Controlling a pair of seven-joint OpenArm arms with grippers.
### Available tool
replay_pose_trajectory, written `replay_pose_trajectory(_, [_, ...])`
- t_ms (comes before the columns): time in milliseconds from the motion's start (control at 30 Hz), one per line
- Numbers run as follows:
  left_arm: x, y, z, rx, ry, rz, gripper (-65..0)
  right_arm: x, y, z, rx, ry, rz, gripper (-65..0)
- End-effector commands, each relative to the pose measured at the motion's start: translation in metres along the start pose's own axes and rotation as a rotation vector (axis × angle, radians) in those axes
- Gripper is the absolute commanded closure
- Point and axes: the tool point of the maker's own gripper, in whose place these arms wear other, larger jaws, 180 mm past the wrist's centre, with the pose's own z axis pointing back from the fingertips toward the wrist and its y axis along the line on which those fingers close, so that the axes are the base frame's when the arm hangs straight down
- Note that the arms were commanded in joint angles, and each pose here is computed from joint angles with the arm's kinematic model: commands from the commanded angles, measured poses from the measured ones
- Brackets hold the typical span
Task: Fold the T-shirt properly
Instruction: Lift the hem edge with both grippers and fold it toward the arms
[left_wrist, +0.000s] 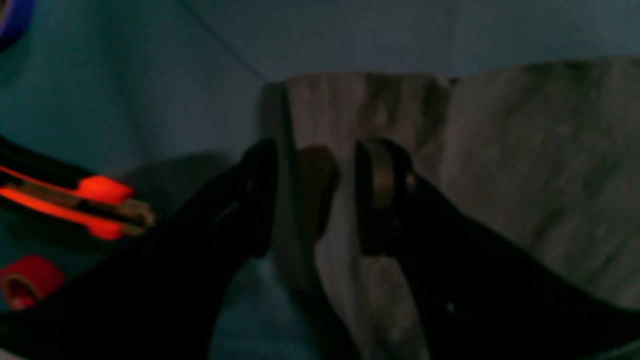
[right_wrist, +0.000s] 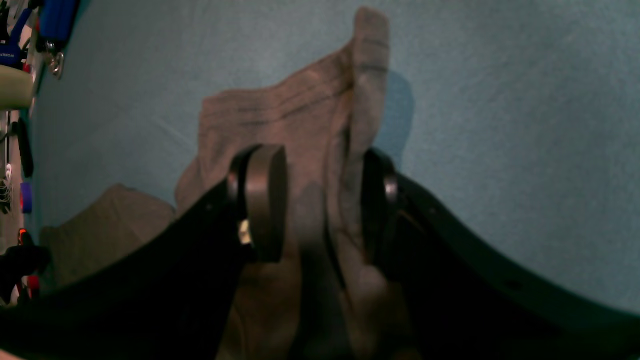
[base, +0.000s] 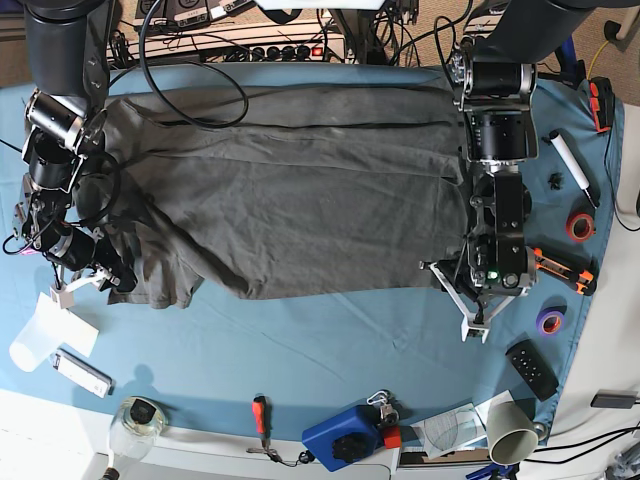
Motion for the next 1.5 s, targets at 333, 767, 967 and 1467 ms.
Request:
replay_pose_trajectory(333, [-0.056,-0.018,-0.038,-0.08,0.148,0.018,-10.8,0.004,-0.002,0.005,-0.018,0.023,0.018,-21.8])
replay_pose_trajectory(767, [-0.021,-0.014,-0.014,-0.078,0.195,-0.011,0.0,0.026,0.005,0.023,0.073,-0.045,0.011,0.0])
replay_pose_trajectory(967, [0.007,-0.024,0.007,-0.145,0.117,0.013,0.0,0.043,0.004,0.041,0.113,-0.097,-0.03,0.0])
replay_pose_trajectory(1467, [0.022,-0.036,0.021,-0.22,0.058,0.004,0.0,0.127,0.042,0.098,0.14,-0.302,0.187,0.0])
